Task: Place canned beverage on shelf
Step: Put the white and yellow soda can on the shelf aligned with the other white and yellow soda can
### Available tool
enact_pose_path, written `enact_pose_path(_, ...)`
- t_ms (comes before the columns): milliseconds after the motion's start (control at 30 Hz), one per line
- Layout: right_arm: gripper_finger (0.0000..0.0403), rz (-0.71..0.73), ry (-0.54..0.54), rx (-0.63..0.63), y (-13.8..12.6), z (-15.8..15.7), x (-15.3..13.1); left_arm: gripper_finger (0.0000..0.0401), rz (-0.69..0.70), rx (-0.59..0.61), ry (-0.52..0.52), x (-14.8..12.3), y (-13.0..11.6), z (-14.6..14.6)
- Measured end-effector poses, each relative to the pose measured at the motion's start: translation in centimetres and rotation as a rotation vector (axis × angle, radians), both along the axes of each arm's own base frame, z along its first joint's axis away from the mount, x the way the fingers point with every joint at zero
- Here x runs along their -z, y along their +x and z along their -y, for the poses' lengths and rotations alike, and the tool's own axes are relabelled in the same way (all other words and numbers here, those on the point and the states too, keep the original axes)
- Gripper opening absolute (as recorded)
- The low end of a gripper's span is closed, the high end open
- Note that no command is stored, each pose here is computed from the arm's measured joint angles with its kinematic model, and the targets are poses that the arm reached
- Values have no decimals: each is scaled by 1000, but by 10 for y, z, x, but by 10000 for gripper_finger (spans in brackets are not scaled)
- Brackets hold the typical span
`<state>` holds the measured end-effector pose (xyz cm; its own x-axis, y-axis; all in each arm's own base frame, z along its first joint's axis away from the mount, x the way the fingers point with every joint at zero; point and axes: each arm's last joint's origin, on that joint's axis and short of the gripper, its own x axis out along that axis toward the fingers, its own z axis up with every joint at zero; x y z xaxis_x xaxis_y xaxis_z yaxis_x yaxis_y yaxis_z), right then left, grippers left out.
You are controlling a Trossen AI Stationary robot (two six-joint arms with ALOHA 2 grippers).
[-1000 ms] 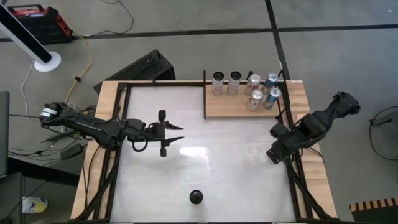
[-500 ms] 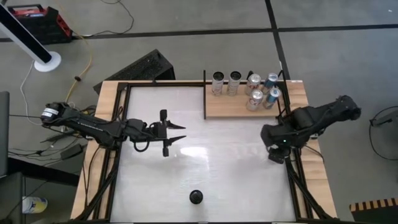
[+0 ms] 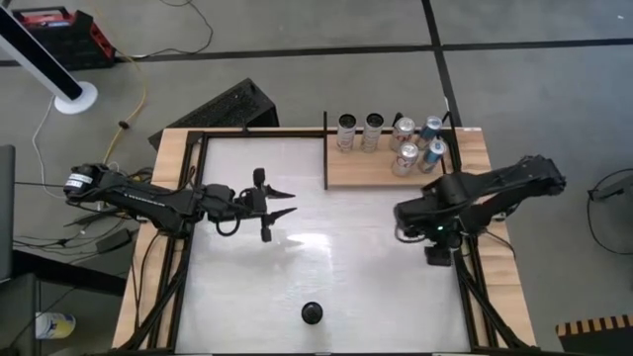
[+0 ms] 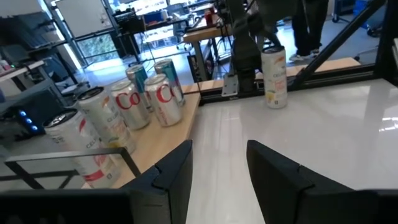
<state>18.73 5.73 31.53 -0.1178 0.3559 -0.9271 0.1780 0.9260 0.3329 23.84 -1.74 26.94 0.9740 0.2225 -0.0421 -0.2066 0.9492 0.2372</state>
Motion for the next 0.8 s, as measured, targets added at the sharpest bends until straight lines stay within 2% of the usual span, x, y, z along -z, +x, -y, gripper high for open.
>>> enact_pose_path(133,292,88,-45,17,-23,1,-16,139,-17,0,1,2,0,0)
enact_pose_path(300,283,184,-71,145,-58,3,-34,139,-32,1,3,3,0,0)
enact_pose_path(400,283,244,-131,227,-71,5,-40,139,-31,1,3,3,0,0)
enact_pose_path(467,283,274,-146,328,-76,6,-43,139,-26,1,3,2,0,0)
enact_pose_path(600,283,287,-112,706,-74,8,-48,139,6,1,-3,0,0,0)
enact_pose_path(733,282,232,-102,836,-75,8,-47,139,41,1,-21,-4,0,0)
enact_pose_path(800,282,155,-49,888,-74,5,-46,139,39,4,-25,-3,0,0)
